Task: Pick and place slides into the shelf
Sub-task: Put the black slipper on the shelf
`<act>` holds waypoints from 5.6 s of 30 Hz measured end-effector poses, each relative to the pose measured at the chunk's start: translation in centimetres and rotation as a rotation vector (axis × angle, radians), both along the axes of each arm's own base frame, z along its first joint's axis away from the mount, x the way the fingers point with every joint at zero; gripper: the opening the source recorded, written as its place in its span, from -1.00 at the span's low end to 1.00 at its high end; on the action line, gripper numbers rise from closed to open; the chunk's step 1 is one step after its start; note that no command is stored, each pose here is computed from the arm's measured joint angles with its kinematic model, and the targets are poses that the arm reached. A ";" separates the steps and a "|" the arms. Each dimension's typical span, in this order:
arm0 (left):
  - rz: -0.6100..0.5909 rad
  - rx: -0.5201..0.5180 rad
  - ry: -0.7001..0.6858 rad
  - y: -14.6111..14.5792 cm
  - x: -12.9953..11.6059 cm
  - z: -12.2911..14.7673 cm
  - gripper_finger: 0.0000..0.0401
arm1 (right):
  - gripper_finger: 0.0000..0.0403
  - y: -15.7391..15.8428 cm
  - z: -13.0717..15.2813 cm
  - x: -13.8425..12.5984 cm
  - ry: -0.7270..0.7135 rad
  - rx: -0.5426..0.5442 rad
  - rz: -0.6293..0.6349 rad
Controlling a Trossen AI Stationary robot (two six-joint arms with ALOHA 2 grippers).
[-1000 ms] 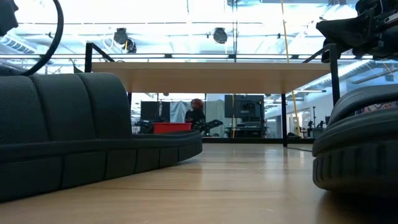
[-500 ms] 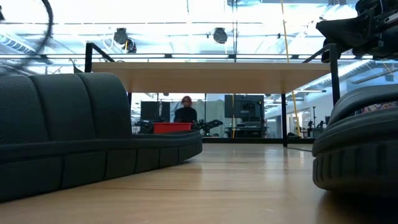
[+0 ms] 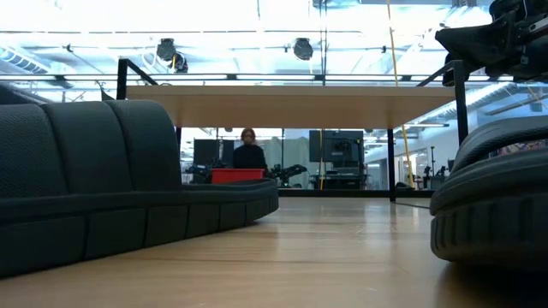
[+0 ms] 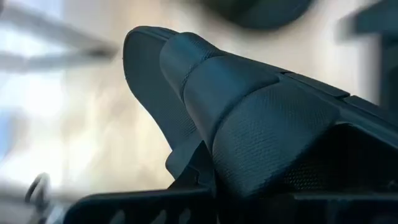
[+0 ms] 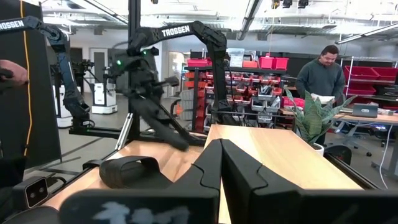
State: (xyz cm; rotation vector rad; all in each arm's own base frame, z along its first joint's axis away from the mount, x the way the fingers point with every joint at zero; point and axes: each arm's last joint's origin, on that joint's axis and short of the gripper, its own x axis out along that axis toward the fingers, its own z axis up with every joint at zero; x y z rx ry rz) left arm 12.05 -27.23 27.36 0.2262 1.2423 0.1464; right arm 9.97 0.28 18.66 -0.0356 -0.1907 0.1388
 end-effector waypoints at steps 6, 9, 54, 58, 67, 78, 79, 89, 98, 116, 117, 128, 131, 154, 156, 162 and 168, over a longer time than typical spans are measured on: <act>-0.291 0.030 -0.299 -1.7 2.4 1.9 -1.00 | -1.00 0.0 0.0 0.0 0.000 0.000 0.000; -0.355 0.174 -0.422 -1.4 3.8 2.5 -1.00 | -1.00 0.0 0.1 0.0 -0.013 0.000 0.000; 0.288 0.446 -0.178 16.9 20.9 2.1 -1.00 | -1.00 0.0 0.6 -0.1 -0.051 0.057 0.012; 0.351 0.461 -0.146 17.7 21.0 1.6 -1.00 | -1.00 0.0 0.6 -0.1 -0.051 0.057 0.012; 0.453 0.441 -0.113 18.7 20.6 1.5 -1.00 | -1.00 0.0 0.6 -0.1 -0.051 0.057 0.012; 0.484 0.349 -0.089 19.6 21.3 1.2 -1.00 | -1.00 0.0 0.5 -0.1 -0.050 0.057 0.012; 0.479 0.339 -0.089 19.6 21.4 1.2 -1.00 | -1.00 0.0 0.6 -0.1 -0.051 0.057 0.012; 0.502 0.248 -0.096 20.2 22.0 1.1 -0.75 | -1.00 0.0 0.5 -0.1 -0.050 0.057 0.014; 0.409 0.169 -0.069 19.8 22.6 0.9 -0.22 | -1.00 0.0 0.5 -0.1 -0.050 0.057 0.015; 0.140 0.227 0.023 19.1 22.3 1.2 0.11 | -1.00 0.0 0.5 -0.1 -0.047 0.057 0.016; 0.131 0.229 0.025 19.1 22.4 1.2 0.10 | -1.00 0.0 0.5 -0.1 -0.047 0.057 0.016; 0.143 0.178 -0.055 18.8 23.0 2.6 0.06 | -1.00 0.0 0.5 -0.1 -0.047 0.057 0.016; 0.212 0.140 -0.107 18.8 23.2 3.5 0.06 | -1.00 0.0 0.5 -0.1 -0.047 0.057 0.016; 0.092 0.163 -0.023 18.4 22.6 4.0 0.07 | -1.00 0.0 0.5 -0.1 -0.043 0.057 0.016; 0.067 0.183 -0.019 18.3 22.6 4.0 0.07 | -1.00 0.0 0.5 -0.1 -0.042 0.057 0.016; -0.002 0.191 -0.003 17.6 22.4 4.0 0.07 | -1.00 0.0 0.5 -0.1 -0.043 0.057 0.016; -0.029 0.229 -0.007 17.2 22.3 4.1 0.11 | -1.00 0.0 0.5 -0.1 -0.043 0.057 0.016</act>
